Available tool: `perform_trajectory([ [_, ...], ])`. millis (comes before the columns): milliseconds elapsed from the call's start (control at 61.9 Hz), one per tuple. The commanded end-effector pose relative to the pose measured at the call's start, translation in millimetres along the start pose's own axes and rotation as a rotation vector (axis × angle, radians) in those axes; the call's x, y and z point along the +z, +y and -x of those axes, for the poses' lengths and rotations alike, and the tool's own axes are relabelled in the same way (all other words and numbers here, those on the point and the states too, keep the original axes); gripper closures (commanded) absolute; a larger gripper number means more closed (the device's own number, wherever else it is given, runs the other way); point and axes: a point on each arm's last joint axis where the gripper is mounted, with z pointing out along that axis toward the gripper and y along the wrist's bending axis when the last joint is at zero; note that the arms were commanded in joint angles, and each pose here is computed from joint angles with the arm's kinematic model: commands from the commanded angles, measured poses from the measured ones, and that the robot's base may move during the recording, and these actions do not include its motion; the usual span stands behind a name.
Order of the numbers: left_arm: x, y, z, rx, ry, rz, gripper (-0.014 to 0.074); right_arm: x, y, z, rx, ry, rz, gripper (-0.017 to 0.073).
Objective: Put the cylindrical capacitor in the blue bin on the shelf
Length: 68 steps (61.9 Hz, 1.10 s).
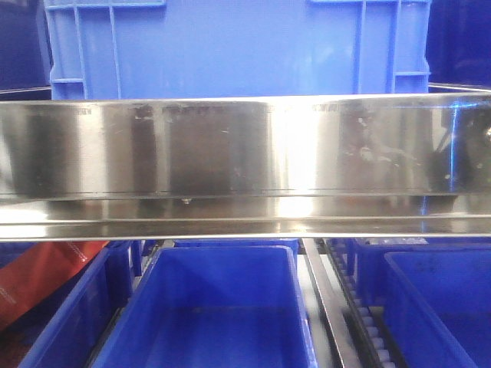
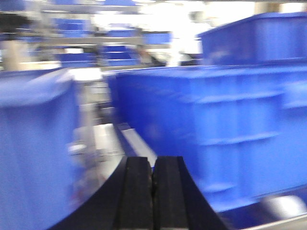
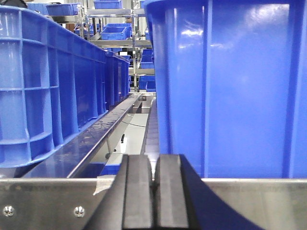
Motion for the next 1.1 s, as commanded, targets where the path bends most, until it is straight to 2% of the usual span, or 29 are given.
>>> perform_trajectory([
  [0,-8.9,4.1,-11.0,0.005,-0.023,0.070,0.0704,-0.3,-0.3,1.5,-0.016,-0.022,-0.005,0.0721],
  [178,-20.3,9.0,-36.1,-0.021,-0.024,0.181,0.0704,-0.3,-0.3,1.5,-0.016,-0.022,-0.005,0.0721],
  [323,-24.8,10.3,-55.5,-0.025,-0.018,0.226,0.0704,-0.3,-0.3,1.5,-0.016,-0.022,-0.005,0.0721],
  [436,-24.0,10.0,-60.5,-0.037,-0.043,0.222,0.0704,-0.3,-0.3,1.5,-0.016,-0.022,-0.005,0.0721],
  [485,-24.0,10.2,-65.3,-0.042,0.009,0.225,0.0704,-0.3,-0.3,1.5,-0.016,-0.022,-0.005,0.0721],
  [598,-24.0,10.1,-65.4,-0.046,0.010,0.224,0.0704,-0.3,-0.3,1.5,-0.016,-0.022,-0.005,0.0721],
  [727,-24.0,10.1,-62.8,-0.095,-0.024,0.222,0.0704,-0.3,-0.3,1.6,-0.016,-0.023,-0.005,0.0721],
  [1083,-24.0,10.1,-60.2,-0.077,-0.051,0.221,0.0704,-0.3,-0.3,1.7,-0.016,-0.025,-0.005,0.0721],
])
